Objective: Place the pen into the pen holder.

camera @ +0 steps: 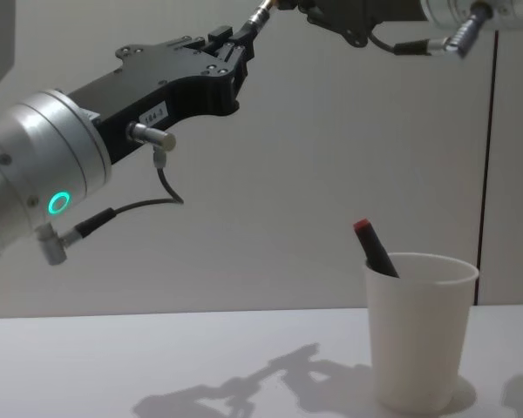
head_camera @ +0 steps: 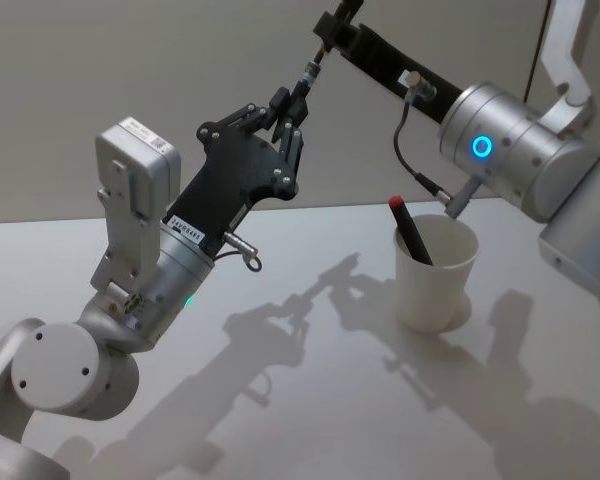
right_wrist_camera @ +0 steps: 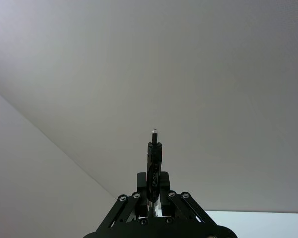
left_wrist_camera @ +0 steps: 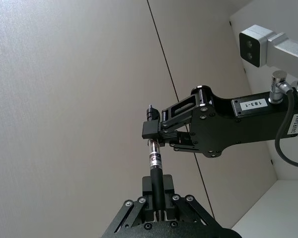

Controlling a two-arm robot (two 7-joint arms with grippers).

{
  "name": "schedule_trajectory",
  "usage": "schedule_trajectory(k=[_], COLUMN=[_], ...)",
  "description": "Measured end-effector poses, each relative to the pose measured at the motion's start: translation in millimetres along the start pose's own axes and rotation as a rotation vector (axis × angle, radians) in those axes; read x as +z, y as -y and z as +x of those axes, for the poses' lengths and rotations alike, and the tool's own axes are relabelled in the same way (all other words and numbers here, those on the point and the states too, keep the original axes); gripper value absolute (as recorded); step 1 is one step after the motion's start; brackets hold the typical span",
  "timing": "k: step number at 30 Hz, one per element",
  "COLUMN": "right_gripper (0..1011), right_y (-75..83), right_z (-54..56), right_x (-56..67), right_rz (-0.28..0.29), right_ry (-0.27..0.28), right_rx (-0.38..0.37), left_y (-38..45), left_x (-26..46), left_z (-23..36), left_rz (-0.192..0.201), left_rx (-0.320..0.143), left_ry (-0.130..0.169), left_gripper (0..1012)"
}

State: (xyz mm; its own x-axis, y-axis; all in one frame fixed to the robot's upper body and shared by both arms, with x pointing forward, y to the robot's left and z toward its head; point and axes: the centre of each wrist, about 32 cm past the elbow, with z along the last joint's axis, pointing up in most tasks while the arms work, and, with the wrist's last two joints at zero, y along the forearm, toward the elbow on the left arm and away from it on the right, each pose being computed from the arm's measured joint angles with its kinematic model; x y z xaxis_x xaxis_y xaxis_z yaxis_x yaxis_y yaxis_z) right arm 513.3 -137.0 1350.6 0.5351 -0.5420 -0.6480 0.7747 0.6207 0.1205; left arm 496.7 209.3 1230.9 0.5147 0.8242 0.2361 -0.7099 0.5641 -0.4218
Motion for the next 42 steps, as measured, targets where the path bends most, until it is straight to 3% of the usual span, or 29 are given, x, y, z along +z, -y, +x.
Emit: schedule_trajectory(k=[4,22,31,32,42], right_gripper=[131,131,130,130,130], right_y=[0.1,0.0,0.5,2.0,9.4], right_z=[0.3,0.1,0.1,0.7,2.5], right_x=[0.1,0.1,3.6,6.8,17.2], right_rz=[0.000,0.000,0.029,0.058,0.162], right_ry=[0.001,0.004,0.050,0.080,0.164], right_rx=[-0.004,-0.003,-0.030,-0.053,-0.122], left_y=[0.0,0.1,0.0,0.0,0.0], left_x=[0.1,0.1,0.0,0.0,0.0], left_z=[0.0,0.0,0.0,0.0,0.0], left_rz=[-0.001,-0.001,-0.001,0.000,0.000], left_rx=[0.000,0.000,0.000,0.000,0.000], left_ry=[0.000,0.000,0.000,0.000,0.000], left_gripper=[148,718,945,1001,1000])
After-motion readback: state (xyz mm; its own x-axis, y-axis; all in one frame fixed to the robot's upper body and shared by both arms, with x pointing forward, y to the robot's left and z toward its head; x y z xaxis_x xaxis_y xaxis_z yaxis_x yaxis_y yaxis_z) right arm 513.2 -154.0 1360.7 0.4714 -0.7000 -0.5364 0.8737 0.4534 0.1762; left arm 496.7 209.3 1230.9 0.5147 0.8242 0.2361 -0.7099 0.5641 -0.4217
